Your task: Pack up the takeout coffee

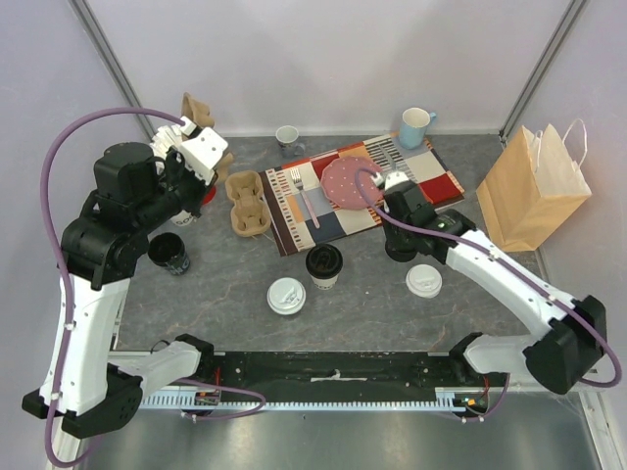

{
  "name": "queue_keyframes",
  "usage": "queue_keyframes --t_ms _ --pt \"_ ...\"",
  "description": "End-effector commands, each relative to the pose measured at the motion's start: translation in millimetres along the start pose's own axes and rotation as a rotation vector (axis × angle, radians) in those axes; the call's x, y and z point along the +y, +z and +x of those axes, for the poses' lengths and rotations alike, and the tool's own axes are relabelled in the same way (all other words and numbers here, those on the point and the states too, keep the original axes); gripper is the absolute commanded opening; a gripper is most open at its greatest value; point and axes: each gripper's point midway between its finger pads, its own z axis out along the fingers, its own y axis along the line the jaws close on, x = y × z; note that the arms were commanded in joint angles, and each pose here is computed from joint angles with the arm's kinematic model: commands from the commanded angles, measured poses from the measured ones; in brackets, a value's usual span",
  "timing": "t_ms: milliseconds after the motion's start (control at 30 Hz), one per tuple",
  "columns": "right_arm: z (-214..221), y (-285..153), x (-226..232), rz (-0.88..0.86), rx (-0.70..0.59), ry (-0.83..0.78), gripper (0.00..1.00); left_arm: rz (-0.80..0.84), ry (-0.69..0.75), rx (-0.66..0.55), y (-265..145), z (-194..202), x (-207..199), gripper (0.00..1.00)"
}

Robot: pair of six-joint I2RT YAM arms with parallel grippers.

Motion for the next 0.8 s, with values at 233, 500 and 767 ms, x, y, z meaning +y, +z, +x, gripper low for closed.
queue_keyframes --t_ms 233,500,767 --pt "161.6 36.3 10.9 0.009 0.438 0.246 0.0 0.025 -0.016 -0.064 -1.8 -11.7 -5.2 0.02" --pt "180.2 71.1 -25.2 0.236 0.39 0.352 0.0 0.035 -0.006 -0.096 -1.0 -17.5 -6.5 0.02" --pt "207.3 66.3 -78.6 0.412 0.355 0.582 0.0 -0.002 0.021 -0.111 -16.5 -23.3 0.8 0.02"
